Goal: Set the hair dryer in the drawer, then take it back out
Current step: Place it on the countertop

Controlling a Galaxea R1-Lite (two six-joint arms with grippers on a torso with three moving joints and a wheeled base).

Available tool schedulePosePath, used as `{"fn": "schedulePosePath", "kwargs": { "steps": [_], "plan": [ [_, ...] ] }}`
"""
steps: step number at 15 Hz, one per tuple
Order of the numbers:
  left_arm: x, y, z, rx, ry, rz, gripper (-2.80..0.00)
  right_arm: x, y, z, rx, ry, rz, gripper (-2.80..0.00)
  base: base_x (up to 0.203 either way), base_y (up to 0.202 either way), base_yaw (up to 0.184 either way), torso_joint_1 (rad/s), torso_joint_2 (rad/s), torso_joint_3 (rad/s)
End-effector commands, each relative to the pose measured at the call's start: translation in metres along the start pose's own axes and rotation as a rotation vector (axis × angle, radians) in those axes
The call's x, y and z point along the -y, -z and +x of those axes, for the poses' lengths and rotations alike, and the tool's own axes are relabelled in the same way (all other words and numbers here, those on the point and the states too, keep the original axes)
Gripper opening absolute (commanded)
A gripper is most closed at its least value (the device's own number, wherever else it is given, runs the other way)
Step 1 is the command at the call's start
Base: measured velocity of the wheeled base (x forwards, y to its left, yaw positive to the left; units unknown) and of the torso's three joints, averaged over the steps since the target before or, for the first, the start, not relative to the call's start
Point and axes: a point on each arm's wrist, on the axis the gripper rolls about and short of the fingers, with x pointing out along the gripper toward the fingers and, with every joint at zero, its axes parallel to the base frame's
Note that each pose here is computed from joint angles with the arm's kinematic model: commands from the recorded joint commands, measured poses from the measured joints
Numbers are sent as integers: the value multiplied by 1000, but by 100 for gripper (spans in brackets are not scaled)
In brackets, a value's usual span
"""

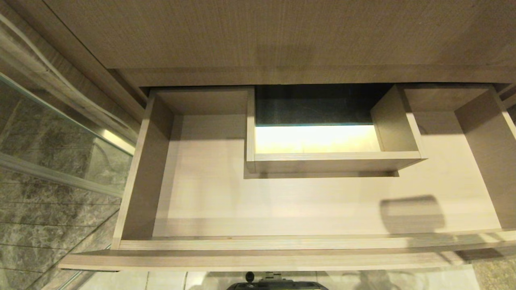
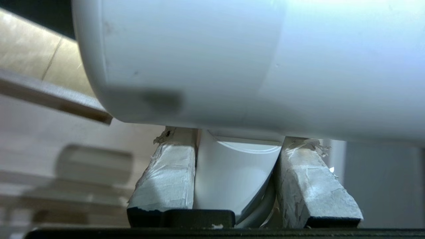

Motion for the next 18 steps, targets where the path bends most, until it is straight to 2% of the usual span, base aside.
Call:
{"fn": "schedulePosePath", "kwargs": {
  "steps": [1, 6, 9, 11, 13, 18],
  "plan": [
    [0, 0, 0, -1, 0, 0, -280, 5, -16, -19, 69, 57, -25, -280, 0, 0, 0, 0, 0, 0],
    [0, 0, 0, -1, 0, 0, -280, 19, -28, -2, 73, 61, 62, -280, 0, 0, 0, 0, 0, 0],
    [0, 0, 0, -2, 0, 0, -280, 32, -41, 10, 102, 78, 74, -280, 0, 0, 0, 0, 0, 0],
    [0, 0, 0, -2, 0, 0, -280, 34, -42, 12, 117, 91, 83, -280, 0, 0, 0, 0, 0, 0],
    [0, 0, 0, -2, 1, 0, -280, 34, -42, 13, 113, 81, 135, -280, 0, 0, 0, 0, 0, 0],
    [0, 0, 0, -2, 0, 0, -280, 33, -41, 13, 110, 82, 137, -280, 0, 0, 0, 170, -108, -71]
  ]
}}
